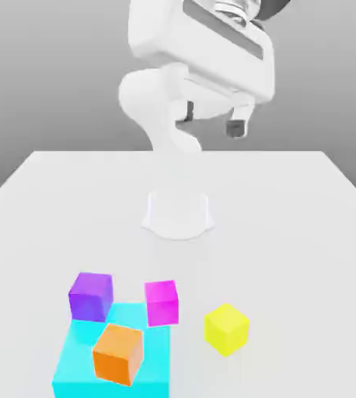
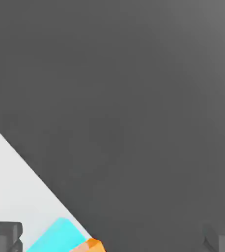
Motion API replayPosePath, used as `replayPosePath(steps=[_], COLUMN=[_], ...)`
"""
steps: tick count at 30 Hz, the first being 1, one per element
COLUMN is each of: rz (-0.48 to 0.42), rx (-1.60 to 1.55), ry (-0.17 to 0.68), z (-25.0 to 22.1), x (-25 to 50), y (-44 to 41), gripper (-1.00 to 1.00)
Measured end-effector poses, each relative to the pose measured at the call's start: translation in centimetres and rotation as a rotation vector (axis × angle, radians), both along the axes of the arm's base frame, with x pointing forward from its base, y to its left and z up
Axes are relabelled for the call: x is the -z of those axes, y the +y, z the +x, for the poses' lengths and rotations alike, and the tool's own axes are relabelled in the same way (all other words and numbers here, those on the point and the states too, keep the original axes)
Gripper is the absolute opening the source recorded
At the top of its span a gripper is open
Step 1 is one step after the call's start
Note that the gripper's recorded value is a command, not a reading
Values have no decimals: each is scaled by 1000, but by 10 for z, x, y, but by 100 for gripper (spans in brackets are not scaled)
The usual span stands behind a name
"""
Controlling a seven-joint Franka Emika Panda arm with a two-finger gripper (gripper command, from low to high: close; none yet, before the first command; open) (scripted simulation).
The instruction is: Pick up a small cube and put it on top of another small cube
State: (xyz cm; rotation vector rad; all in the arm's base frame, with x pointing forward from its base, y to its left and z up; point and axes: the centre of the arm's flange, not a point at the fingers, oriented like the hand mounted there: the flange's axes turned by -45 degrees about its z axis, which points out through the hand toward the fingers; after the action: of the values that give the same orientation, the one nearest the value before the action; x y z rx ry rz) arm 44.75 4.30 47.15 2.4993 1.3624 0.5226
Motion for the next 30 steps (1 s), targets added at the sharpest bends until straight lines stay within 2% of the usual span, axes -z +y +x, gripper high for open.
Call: replayPosePath(steps=[7,14,24,30], rz=[-125,-203,-234,-229], rx=[-320,-658,-1173,-1217], ry=[136,262,396,404], z=[1,-14,-60,-63], x=[84,164,264,322], y=[11,22,40,40], gripper=[0,0,0,0])
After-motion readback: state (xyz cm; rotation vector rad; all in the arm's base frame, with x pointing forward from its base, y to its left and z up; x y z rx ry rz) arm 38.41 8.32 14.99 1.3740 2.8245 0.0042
